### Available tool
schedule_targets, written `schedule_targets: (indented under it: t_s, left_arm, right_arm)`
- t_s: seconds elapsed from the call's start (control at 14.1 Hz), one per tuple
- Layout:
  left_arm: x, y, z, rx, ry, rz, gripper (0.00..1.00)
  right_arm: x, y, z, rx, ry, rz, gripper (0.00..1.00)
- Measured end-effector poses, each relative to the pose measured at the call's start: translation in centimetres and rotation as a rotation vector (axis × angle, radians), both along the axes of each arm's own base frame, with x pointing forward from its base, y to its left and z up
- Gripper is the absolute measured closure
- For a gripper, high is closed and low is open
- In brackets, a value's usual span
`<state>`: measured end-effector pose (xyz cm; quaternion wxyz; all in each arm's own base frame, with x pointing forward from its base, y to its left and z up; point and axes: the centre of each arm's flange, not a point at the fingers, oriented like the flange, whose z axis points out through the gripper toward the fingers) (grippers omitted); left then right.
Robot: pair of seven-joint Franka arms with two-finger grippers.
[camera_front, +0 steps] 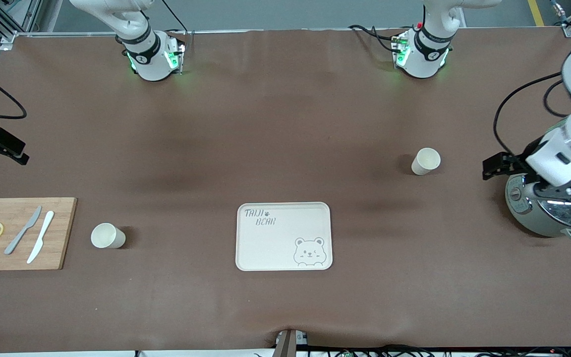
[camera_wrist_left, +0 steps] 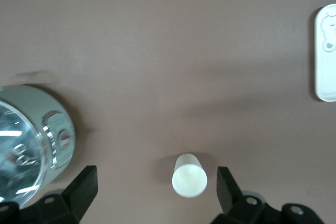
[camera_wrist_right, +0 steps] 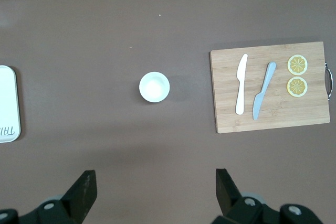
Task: Place white IKEA cup upright on tray with both arms
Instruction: 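Reach the left gripper to one cup while the right gripper reaches another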
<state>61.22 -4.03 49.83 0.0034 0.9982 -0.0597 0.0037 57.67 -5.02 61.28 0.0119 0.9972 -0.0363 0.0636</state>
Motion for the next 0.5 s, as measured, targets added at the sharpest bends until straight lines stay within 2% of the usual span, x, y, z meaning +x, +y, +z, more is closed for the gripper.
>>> schedule_targets:
  t_s: [0.14,0.35,0.5]
  left_arm:
    - [-2.0,0.1,-4.6,-0.002,-0.009,-0.001,0.0]
    - [-5.5,-0.2,-10.4,0.0,0.048,-0.01,0.0]
    - [-7.0,-1.5,-13.5,-0.001,0.041,-0.024,0.0]
  right_arm:
    - [0.2,0.0,-0.4,0.0,0.007,-0.001,0.0]
    - [0.9,-0.1,-2.0,0.0,0.032,-0.002,0.0]
    - [1.6,-0.2,-3.1,-0.001,0.04,-0.003,0.0]
